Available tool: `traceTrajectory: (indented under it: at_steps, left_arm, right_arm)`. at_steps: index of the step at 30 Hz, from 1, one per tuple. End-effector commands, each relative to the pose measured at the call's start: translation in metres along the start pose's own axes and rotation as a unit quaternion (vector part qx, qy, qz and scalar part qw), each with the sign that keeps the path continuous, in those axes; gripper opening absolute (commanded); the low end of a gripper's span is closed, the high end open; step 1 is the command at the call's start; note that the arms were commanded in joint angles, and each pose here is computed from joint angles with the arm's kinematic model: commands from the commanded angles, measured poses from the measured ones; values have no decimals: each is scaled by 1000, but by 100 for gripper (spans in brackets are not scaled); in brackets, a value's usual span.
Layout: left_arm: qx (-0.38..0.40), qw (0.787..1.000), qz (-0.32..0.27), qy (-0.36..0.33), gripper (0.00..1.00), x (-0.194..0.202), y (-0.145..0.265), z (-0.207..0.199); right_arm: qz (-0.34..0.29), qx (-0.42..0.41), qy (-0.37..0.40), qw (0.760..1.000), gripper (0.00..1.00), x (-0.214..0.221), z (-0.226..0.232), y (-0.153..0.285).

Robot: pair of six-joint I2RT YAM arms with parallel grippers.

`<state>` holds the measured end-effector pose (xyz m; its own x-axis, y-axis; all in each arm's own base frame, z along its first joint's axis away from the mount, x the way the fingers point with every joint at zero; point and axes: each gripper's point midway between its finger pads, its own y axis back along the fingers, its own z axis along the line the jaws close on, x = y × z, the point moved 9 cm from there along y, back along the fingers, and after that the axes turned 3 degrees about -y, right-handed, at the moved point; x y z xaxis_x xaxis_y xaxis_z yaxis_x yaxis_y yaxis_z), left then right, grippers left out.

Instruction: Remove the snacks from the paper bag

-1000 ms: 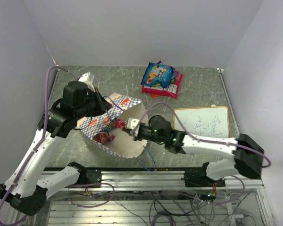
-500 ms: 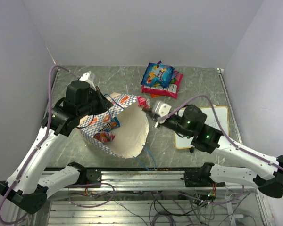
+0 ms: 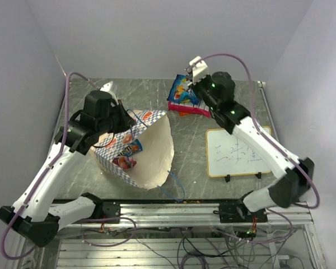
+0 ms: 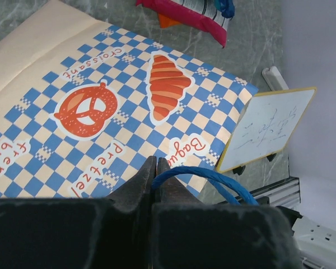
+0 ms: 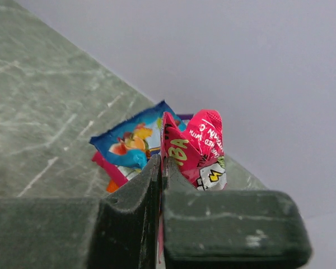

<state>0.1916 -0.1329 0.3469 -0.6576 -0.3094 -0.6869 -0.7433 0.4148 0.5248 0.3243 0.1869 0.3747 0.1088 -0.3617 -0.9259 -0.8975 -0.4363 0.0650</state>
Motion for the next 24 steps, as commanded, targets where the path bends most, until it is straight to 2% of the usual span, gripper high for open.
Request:
traceTrajectory:
  at_steps: [1, 5, 8, 14, 18, 24]
  left_arm:
    - [12, 1000, 7, -22, 7, -11, -2, -8]
    - [13, 1000, 5, -22, 7, -11, -2, -8]
    - [1, 999, -6, -32, 7, -16, 4, -8]
    - [4, 999, -15, -30, 7, -18, 3, -9]
    - [-10, 999, -29, -30, 7, -20, 7, -7]
    - [-11, 998, -54, -8, 7, -22, 13, -6]
  right_arm:
    - [80, 13, 27, 996, 0, 25, -6, -35]
    - [98, 1, 55, 994, 0, 35, -4, -62]
    - [123, -18, 50, 991, 0, 47, 4, -71]
    - [180, -50, 51, 981, 0, 76, 23, -67]
    - [208, -100, 27, 973, 0, 98, 51, -55]
    - [256, -72, 21, 964, 0, 134, 69, -49]
